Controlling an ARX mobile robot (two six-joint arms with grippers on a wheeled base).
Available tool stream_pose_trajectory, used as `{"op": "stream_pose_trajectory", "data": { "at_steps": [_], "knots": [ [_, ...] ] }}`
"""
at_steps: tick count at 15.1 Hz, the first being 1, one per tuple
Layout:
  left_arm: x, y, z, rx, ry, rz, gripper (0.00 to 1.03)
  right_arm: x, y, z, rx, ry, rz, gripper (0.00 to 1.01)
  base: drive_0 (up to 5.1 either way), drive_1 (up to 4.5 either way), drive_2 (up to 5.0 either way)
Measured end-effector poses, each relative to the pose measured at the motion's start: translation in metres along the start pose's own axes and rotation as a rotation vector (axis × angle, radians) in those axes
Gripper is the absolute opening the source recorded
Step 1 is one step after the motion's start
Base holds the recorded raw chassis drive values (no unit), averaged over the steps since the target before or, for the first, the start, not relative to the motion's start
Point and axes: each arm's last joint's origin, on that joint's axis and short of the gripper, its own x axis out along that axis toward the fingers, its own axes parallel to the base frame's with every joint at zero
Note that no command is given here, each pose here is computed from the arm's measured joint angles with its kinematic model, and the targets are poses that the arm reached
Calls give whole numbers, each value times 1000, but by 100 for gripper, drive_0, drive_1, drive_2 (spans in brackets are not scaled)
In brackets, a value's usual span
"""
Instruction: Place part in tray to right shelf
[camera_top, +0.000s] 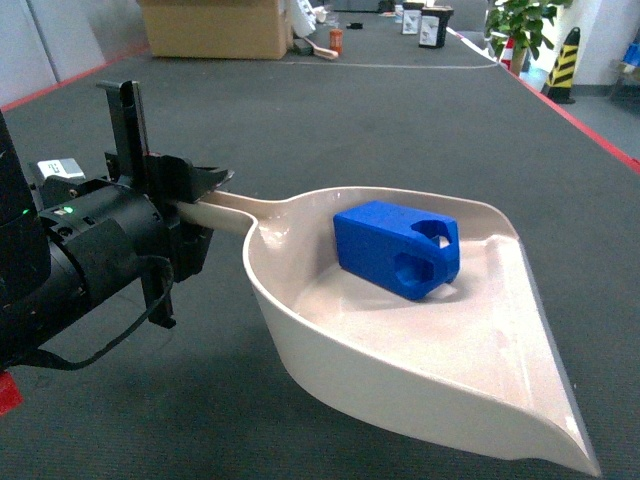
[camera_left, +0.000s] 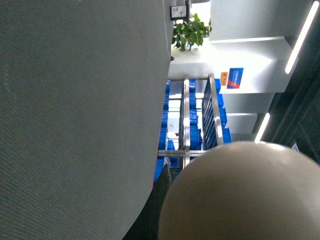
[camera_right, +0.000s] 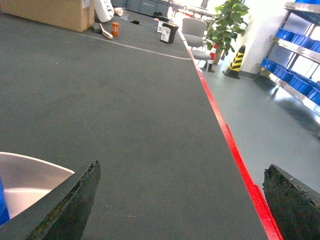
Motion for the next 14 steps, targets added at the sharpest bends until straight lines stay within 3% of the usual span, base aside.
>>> {"op": "stream_pose_trajectory", "data": {
  "at_steps": [14],
  "knots": [
    [0, -1, -3, 0, 12, -6, 12, 0, 0, 1, 2, -4, -5, 98, 496, -262, -219]
  ]
}}
